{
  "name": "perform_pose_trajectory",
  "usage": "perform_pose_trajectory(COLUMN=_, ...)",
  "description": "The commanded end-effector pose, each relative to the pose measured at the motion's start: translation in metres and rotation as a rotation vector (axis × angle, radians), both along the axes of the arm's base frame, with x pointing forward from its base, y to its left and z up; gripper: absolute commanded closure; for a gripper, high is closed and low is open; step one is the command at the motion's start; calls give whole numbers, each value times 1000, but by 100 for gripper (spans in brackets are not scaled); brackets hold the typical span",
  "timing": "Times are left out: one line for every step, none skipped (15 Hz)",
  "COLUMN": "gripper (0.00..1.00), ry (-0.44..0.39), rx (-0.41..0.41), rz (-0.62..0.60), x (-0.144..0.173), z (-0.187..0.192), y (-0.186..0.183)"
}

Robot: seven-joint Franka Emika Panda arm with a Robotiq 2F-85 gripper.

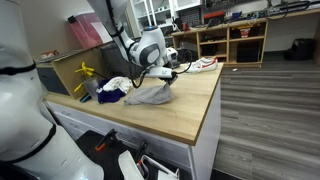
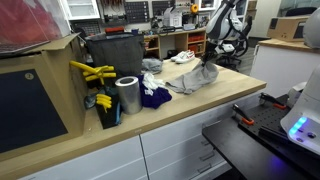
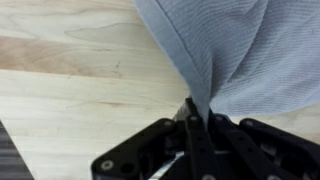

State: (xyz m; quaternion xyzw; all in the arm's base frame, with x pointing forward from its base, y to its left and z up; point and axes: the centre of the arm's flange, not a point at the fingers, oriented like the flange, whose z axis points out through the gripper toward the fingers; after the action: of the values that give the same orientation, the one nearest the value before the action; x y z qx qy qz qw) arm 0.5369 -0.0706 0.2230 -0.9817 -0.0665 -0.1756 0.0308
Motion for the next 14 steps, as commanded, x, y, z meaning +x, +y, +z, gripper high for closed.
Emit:
perform_pose_trajectory(gripper=99, ry=4, rx=-112, rz=87, x=-23, z=18, y=39)
perform_pose_trajectory(gripper=99, ry=10, rx=-130, rz=117, x=-28, z=16, y=51)
perform_pose_trajectory(gripper=99, ry=15, rx=-151, rz=143, x=-32, z=14, y=62)
perform_pose_trajectory(gripper=99, ry=15, rx=-175, rz=170, x=-36, z=10, y=75)
perform_pose_trajectory(gripper=99, ry=21, rx=-191, rz=197, x=-39, z=6, y=85)
perform_pose_trajectory(gripper=99, ry=23, rx=-211, rz=220, x=-41, z=3, y=95)
perform_pose_trajectory(gripper=99, ry=23, rx=-226, rz=240, x=-43, z=0, y=103)
perform_pose_trajectory(gripper=99, ry=23, rx=-243, rz=258, x=-42, z=-3, y=113)
perform_pose_trajectory(gripper=99, ry=19, rx=-258, rz=271, x=-42, z=-4, y=122)
perform_pose_trajectory(gripper=99, ry=14, rx=-268, rz=282, x=-43, z=-6, y=130)
perform_pose_trajectory(gripper=99, ry=9, rx=-279, rz=292, x=-43, z=-6, y=139)
perform_pose_trajectory(gripper=99, ry=4, rx=-285, rz=301, x=-44, z=-7, y=146)
perform_pose_trajectory(gripper=99, ry=-1, rx=-290, rz=307, x=-45, z=-6, y=154)
perform_pose_trajectory(gripper=99, ry=-6, rx=-293, rz=313, x=-45, z=-6, y=162)
